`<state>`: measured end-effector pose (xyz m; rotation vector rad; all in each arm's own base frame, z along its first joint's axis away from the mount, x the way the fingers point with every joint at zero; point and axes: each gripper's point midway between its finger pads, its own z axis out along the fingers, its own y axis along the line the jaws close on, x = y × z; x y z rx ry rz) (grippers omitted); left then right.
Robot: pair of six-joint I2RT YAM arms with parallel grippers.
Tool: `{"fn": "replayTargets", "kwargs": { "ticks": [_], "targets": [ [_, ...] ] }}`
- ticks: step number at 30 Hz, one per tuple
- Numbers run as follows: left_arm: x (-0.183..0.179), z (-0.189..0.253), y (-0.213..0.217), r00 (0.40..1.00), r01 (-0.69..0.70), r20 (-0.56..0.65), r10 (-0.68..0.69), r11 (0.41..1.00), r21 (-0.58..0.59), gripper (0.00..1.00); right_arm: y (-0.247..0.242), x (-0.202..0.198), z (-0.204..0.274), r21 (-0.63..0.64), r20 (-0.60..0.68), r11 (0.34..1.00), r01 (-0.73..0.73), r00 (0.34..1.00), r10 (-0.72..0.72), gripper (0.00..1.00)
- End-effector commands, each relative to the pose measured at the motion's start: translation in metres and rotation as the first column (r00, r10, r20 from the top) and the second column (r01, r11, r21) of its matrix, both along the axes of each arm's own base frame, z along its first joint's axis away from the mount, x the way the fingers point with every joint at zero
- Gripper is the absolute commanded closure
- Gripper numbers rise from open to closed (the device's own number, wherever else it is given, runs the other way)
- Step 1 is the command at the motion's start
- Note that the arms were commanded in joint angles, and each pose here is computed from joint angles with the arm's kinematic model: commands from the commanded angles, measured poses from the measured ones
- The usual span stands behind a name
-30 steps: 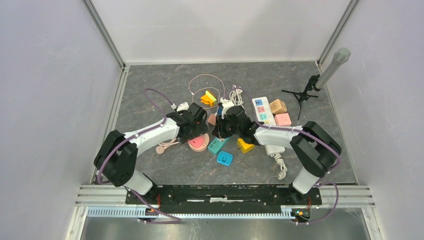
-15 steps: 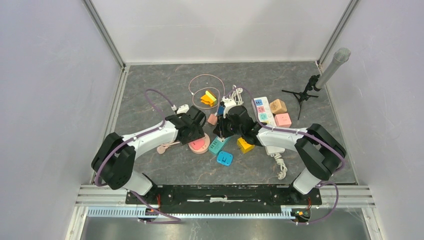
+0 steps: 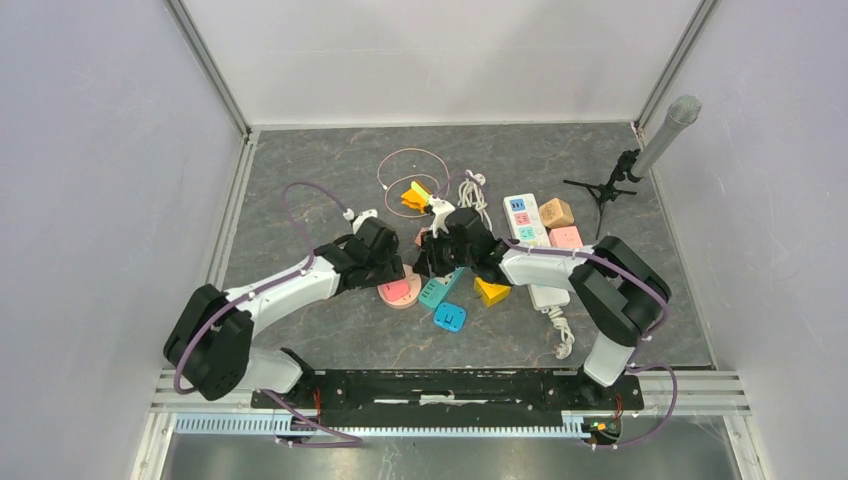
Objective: Pull the plug off the socket
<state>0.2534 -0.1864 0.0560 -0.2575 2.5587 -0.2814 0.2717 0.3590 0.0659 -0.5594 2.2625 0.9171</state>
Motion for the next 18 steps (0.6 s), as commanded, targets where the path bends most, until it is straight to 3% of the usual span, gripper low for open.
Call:
{"fn": "replayTargets", "kwargs": {
  "ticks": [1, 11, 18],
  "targets": [
    [0.019, 0.027, -0.014, 0.988, 0.077, 0.146, -0.058, 0.989, -0.128, 0.45, 0.019, -0.002, 0.006, 0.026, 0.005, 0.997, -0.068, 0.998, 0.068, 0.7],
    [0.021, 0.036, -0.01, 0.98, 0.108, 0.193, -0.044, 0.936, -0.336, 0.46, 0.021, -0.006, -0.015, -0.02, -0.036, 0.994, -0.103, 0.994, 0.103, 0.67],
    [0.022, 0.052, -0.01, 0.967, 0.144, 0.254, -0.038, 0.898, -0.416, 0.45, 0.029, -0.013, -0.012, 0.036, -0.045, 0.988, -0.148, 0.988, 0.149, 0.5]
  ]
}}
